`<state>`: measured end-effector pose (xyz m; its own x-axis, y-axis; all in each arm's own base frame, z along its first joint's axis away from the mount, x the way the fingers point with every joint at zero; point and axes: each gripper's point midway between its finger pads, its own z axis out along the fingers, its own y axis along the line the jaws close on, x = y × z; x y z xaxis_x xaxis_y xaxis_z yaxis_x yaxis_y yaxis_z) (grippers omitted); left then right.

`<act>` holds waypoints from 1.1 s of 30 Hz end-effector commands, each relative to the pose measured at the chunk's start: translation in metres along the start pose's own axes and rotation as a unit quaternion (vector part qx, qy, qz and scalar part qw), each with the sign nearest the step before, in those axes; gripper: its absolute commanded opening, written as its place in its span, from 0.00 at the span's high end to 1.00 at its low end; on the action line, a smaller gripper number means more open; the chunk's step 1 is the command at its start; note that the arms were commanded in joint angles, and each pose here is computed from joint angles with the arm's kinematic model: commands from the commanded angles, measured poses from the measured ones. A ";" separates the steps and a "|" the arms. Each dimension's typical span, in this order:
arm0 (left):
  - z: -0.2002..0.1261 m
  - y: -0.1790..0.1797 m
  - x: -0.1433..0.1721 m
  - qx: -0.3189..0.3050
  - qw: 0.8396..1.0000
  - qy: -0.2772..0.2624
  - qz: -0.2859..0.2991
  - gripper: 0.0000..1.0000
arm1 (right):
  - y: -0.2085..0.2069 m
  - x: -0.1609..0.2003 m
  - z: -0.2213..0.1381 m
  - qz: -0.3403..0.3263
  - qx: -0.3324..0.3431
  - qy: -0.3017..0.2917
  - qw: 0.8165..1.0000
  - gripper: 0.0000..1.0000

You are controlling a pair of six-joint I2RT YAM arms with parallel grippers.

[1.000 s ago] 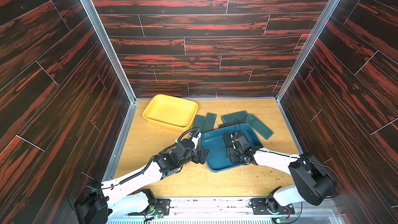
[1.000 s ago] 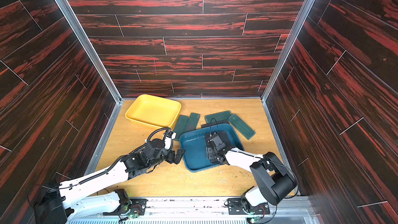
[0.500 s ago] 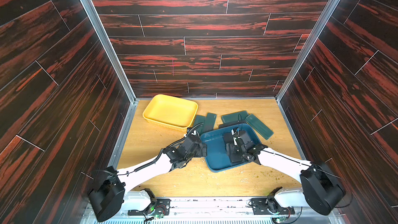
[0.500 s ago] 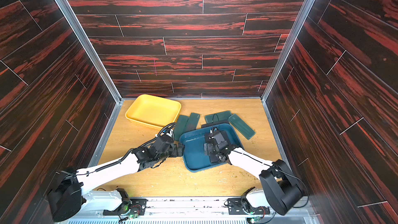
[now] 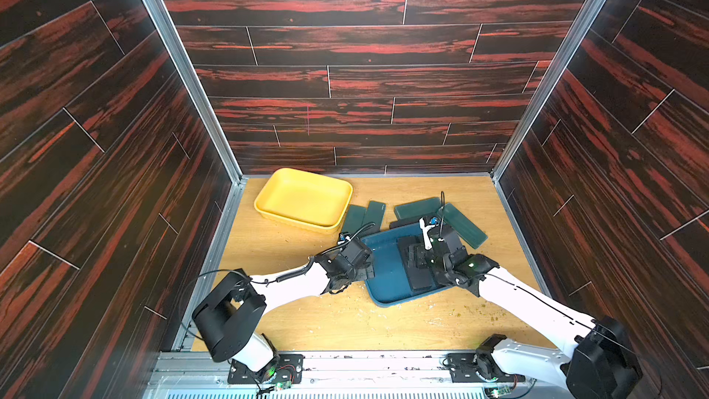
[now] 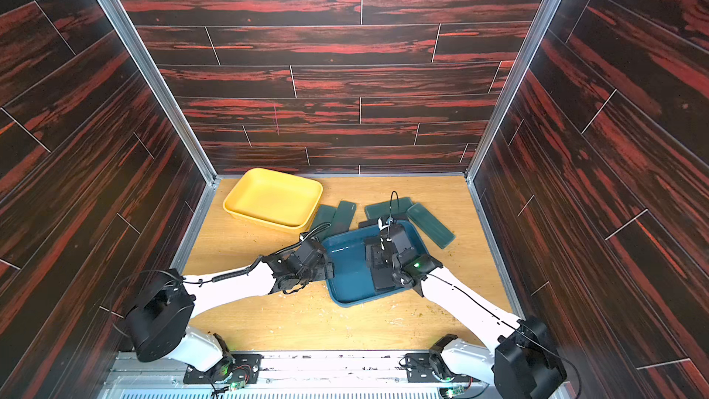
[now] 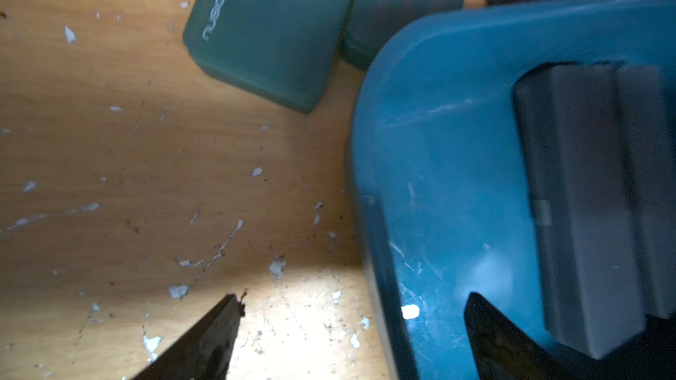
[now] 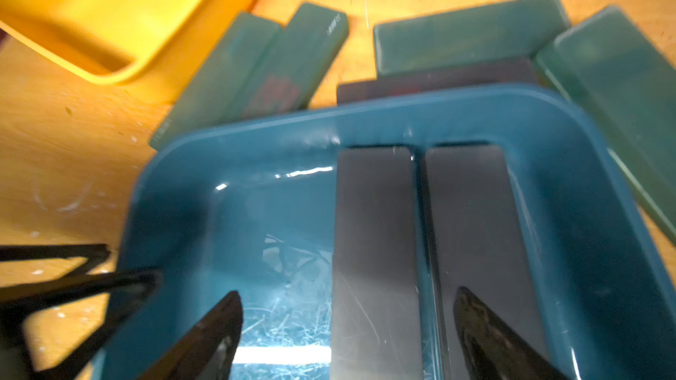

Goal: Place the pencil cases by color into the storage box
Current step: Move the storage box to the center of the board.

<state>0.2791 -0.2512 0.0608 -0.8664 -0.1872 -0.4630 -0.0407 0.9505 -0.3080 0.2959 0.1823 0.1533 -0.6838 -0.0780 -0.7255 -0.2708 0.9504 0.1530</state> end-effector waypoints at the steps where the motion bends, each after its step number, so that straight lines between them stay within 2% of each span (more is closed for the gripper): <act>1: 0.000 0.014 -0.004 -0.044 0.999 -0.007 -0.006 0.04 | 0.004 -0.011 -0.012 -0.008 -0.009 -0.012 1.000 0.09; 10: -0.003 0.048 -0.007 -0.098 0.995 -0.011 -0.013 0.05 | 0.000 -0.010 -0.018 -0.010 -0.003 -0.016 1.000 0.09; 17: -0.022 0.083 -0.012 -0.121 0.991 -0.029 -0.044 0.05 | -0.001 -0.011 -0.018 -0.016 0.000 -0.016 1.000 0.09; 25: -0.044 0.138 -0.005 -0.146 0.982 -0.045 -0.107 0.05 | 0.001 -0.006 -0.011 -0.014 -0.003 -0.008 1.000 0.09; 33: -0.064 0.189 -0.002 -0.162 0.965 -0.086 -0.187 0.05 | 0.000 0.001 0.002 -0.012 0.000 0.005 1.000 0.09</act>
<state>0.2488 -0.0773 0.0579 -0.7095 -0.4958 -0.5008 -0.4402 0.8668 -0.2345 0.2950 0.1815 0.1604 -0.6708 -0.0985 -0.7351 -0.2892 0.9474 0.1370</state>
